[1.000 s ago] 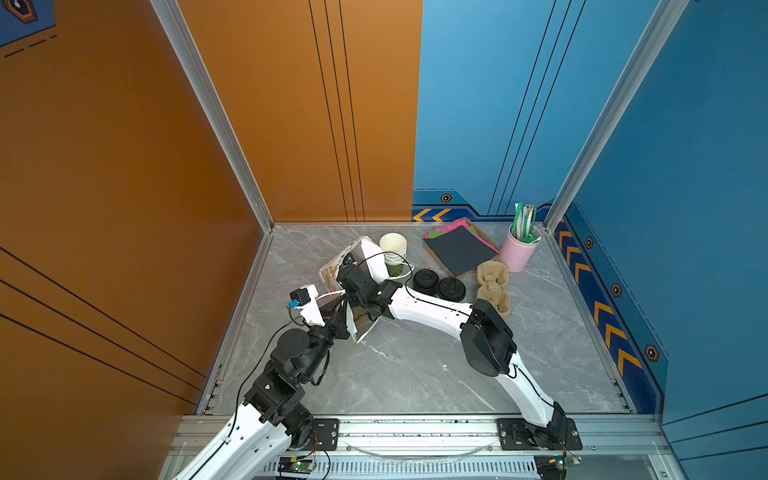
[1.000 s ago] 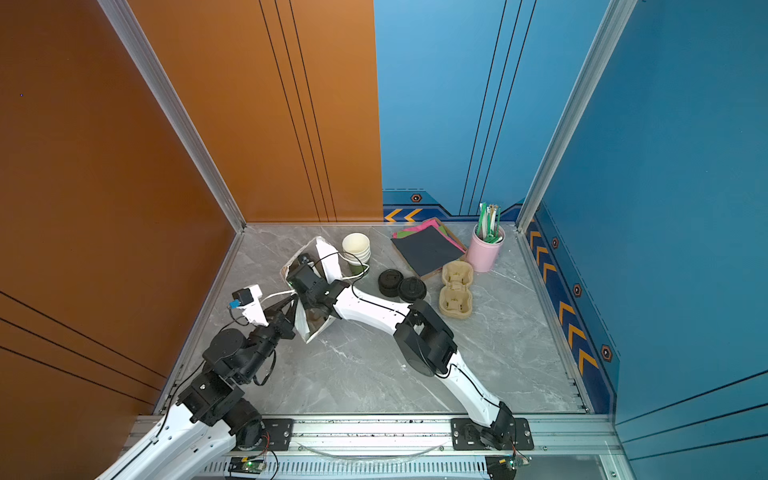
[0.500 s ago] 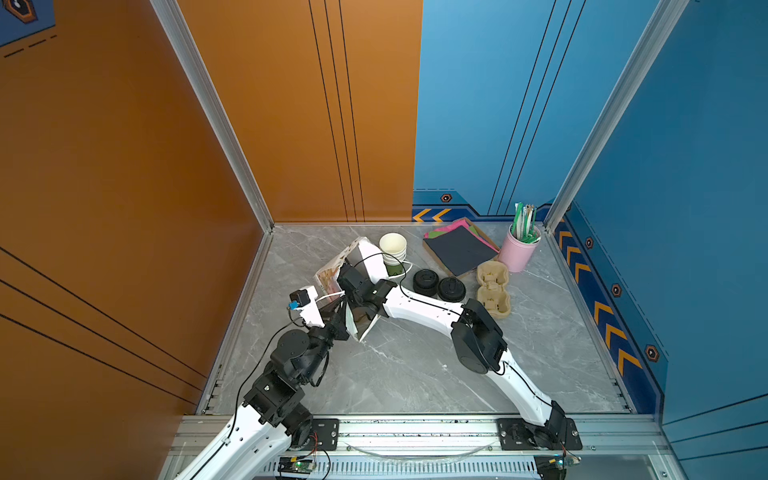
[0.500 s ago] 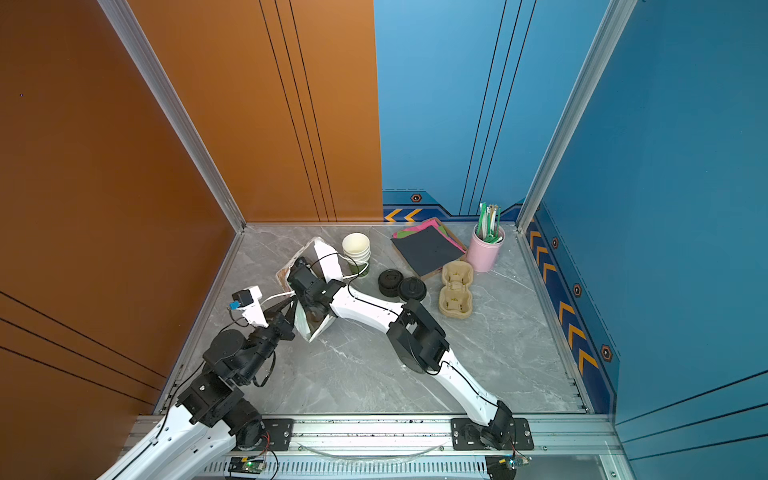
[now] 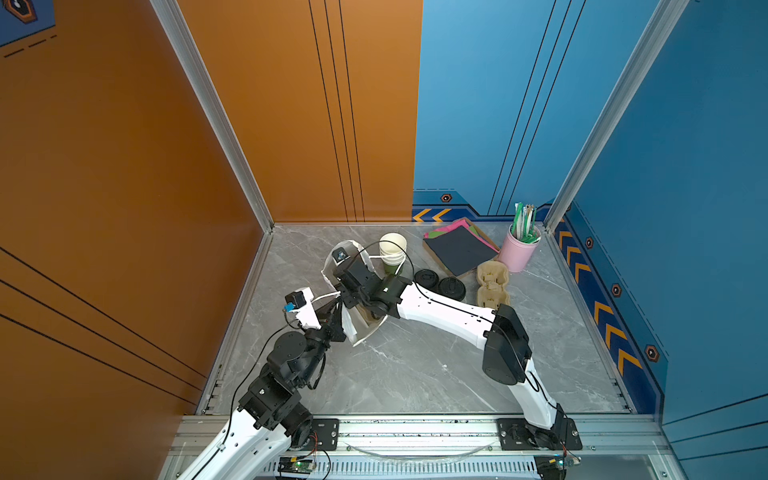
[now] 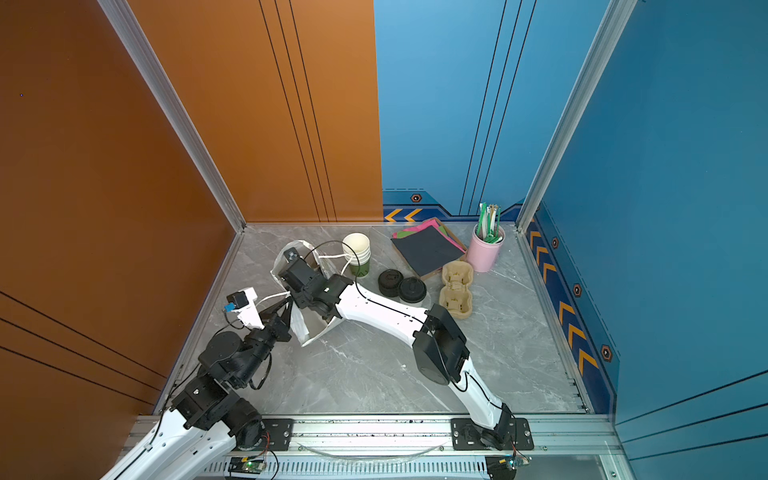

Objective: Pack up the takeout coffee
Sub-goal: 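Open the right gripper and lift it out of the bag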

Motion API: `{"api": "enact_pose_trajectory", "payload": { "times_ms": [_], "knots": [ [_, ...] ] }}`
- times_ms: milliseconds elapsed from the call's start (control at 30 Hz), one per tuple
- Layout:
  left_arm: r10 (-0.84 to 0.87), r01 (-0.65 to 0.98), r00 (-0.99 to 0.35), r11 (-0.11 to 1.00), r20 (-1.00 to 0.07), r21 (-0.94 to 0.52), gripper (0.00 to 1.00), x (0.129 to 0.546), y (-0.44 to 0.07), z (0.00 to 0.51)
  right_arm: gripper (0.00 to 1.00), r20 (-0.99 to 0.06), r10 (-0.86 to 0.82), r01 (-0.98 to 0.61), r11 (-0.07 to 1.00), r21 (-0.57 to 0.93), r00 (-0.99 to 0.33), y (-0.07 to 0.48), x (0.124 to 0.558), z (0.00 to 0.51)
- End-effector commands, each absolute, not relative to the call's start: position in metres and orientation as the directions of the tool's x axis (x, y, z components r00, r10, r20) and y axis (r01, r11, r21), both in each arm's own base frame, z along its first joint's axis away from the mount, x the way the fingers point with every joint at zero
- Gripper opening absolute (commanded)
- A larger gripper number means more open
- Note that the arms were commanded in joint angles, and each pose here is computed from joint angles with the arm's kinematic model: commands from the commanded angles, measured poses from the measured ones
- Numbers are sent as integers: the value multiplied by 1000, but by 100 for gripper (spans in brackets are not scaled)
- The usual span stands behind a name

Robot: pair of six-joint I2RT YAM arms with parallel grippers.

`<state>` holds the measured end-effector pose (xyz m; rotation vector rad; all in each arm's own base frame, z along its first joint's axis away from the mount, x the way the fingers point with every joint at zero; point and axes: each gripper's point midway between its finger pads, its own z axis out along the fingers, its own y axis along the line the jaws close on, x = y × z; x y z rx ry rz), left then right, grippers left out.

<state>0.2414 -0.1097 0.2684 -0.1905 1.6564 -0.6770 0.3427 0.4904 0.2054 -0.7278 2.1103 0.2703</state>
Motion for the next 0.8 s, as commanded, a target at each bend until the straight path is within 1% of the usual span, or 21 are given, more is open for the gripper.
{"api": "enact_pose_trajectory", "payload": {
  "times_ms": [0,133,167,233,333,433,467,500,567,633,700,767],
  "knots": [
    [-433,187,-253,855,-865,-483,0,242,-102,250,87,-799,-425,-574,809,-125,-426,477,335,221],
    [-427,183,-260,859,-866,-478,0,241,-102,248,91,-801,-418,-560,818,-127,-428,471,333,224],
    [-428,181,-261,859,-865,-479,0,242,-102,247,92,-821,-391,-560,822,-107,-417,467,331,244],
    [-429,178,-261,859,-865,-480,0,242,-102,247,94,-829,-376,-564,821,-91,-414,466,329,252],
    [-429,173,-264,860,-864,-480,0,243,-101,246,94,-845,-354,-564,822,-76,-402,465,328,265],
    [-435,168,-265,858,-860,-486,0,244,-102,246,84,-850,-348,-547,833,-86,-396,461,331,269],
    [-437,162,-266,858,-859,-487,0,244,-101,246,80,-849,-350,-545,834,-90,-396,461,331,267],
    [-440,156,-268,858,-857,-489,0,245,-101,246,72,-848,-351,-542,835,-93,-396,461,333,266],
    [-445,147,-272,857,-853,-494,0,245,-100,247,63,-846,-356,-542,835,-96,-397,463,334,262],
    [-450,142,-278,855,-849,-500,0,246,-101,249,57,-846,-356,-541,835,-97,-398,465,334,261],
    [-453,137,-285,853,-845,-504,0,247,-102,251,47,-847,-351,-539,837,-92,-400,466,334,261],
    [-458,128,-291,851,-840,-509,0,248,-101,252,40,-850,-344,-540,837,-84,-400,466,333,264]
  ]
}}
